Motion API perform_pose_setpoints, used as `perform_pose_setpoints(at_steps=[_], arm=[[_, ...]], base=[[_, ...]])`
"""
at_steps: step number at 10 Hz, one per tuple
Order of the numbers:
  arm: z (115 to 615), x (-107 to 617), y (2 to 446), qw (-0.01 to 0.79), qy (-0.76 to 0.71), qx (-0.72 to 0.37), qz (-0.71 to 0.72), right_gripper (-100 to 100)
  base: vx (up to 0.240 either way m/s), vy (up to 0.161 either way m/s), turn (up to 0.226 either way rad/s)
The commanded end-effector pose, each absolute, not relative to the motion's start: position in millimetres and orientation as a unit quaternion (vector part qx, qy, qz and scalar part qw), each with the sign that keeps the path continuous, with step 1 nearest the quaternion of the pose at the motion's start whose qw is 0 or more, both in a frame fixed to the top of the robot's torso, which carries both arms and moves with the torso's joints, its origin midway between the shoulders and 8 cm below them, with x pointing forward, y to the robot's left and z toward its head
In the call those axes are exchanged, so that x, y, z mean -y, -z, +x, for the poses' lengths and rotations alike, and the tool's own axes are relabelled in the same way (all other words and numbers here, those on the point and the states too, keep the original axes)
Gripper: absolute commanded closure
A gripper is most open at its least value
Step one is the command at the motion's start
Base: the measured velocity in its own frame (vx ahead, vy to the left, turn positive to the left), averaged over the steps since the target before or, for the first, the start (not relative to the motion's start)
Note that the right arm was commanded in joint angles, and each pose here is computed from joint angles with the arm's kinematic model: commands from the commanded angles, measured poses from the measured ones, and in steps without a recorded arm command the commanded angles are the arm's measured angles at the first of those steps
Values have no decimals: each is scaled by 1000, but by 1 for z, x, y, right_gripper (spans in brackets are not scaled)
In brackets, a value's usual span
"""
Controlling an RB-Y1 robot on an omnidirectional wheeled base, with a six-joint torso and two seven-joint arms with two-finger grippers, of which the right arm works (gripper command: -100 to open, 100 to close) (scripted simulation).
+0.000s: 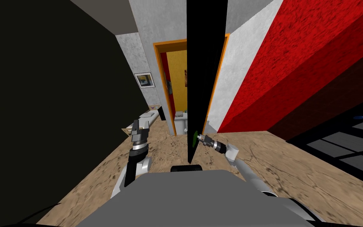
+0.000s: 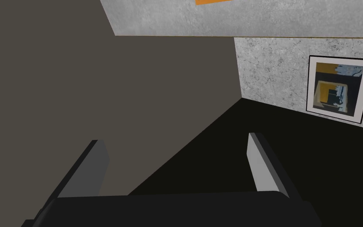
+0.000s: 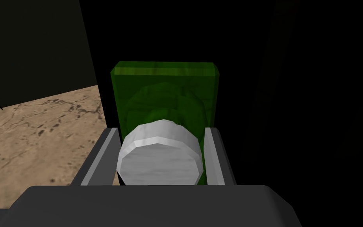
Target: Pull the door open
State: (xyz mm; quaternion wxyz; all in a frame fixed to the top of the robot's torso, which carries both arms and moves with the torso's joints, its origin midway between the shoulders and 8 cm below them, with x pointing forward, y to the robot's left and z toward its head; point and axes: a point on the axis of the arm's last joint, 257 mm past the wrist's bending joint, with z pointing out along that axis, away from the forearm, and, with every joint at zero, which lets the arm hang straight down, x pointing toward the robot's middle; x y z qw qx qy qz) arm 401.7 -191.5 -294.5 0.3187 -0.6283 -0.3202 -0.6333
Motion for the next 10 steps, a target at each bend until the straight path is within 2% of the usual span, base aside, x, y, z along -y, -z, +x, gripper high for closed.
perform_pose_setpoints(at_steps=[1, 6, 10], arm=[[397, 189, 295, 328, 628, 330, -624, 100], [383, 184, 297, 356, 612, 359, -609, 100], [368, 182, 297, 381, 596, 383, -594, 100]], base=[[-23, -30, -66], [-17, -59, -78], [-1, -95, -67]])
